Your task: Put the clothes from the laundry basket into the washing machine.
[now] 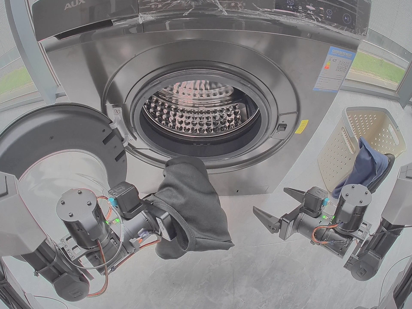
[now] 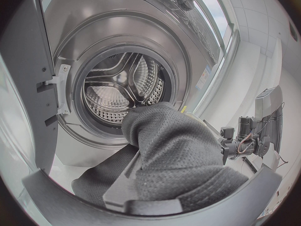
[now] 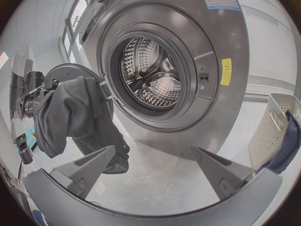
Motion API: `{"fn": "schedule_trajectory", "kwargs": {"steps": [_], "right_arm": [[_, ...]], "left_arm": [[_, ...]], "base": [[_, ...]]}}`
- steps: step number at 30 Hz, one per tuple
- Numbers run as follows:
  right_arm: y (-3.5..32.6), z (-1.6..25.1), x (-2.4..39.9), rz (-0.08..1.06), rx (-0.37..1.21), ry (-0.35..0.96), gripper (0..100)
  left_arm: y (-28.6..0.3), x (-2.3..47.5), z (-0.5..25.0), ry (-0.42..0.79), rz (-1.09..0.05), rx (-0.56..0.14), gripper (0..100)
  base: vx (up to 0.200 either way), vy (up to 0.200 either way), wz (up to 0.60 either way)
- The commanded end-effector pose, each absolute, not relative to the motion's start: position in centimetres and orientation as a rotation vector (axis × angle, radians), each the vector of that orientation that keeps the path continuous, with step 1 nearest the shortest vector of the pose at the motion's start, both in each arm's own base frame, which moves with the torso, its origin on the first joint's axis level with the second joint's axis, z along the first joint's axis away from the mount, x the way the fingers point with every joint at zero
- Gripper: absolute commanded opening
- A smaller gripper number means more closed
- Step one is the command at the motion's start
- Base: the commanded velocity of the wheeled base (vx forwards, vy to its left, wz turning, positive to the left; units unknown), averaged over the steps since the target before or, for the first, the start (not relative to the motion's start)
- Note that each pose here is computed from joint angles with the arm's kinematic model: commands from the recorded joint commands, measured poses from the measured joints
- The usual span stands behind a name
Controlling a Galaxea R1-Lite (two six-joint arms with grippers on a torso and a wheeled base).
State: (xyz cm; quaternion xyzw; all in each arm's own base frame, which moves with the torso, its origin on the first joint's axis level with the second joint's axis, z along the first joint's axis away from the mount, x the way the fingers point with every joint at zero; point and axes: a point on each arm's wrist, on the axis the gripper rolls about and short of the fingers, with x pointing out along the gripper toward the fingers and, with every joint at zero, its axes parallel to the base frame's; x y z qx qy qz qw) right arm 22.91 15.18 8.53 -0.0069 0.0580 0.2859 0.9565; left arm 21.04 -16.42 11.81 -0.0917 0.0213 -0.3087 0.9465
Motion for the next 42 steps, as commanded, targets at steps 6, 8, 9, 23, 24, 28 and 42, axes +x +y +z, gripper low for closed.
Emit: {"fn": "schedule_trajectory", "kwargs": {"steps": [6,8,9,23,24,28,42], "right_arm": [[15.24,8.26,22.9,0.582,-0.016,0.128,100],[15.24,8.26,22.9,0.582,-0.016,0.128,100],[15.22,8.24,22.87,0.582,-0.017,0.13,100],[15.22,8.23,22.79,0.584,-0.017,0.131,100],[15.22,8.23,22.79,0.584,-0.017,0.131,100],[15.22,8.23,22.79,0.584,-0.017,0.131,100],[15.39,8.23,22.67,0.59,-0.018,0.131,100]], "left_arm": [[-16.58,20.53,11.69,0.052,-0.643,-0.18,0],[-16.58,20.53,11.76,0.049,-0.642,-0.182,0],[-16.59,20.55,11.7,0.051,-0.642,-0.179,0],[-16.57,20.52,11.27,0.069,-0.64,-0.174,0],[-16.57,20.45,11.21,0.073,-0.643,-0.173,0],[-16.52,20.46,11.18,0.074,-0.641,-0.172,0],[-16.66,20.57,10.85,0.082,-0.64,-0.157,0]], "base": [[0.0,0.0,0.0],[0.0,0.0,0.0],[0.0,0.0,0.0],[0.129,0.0,0.0],[0.0,0.0,0.0],[0.0,0.0,0.0],[0.157,0.0,0.0]]}}
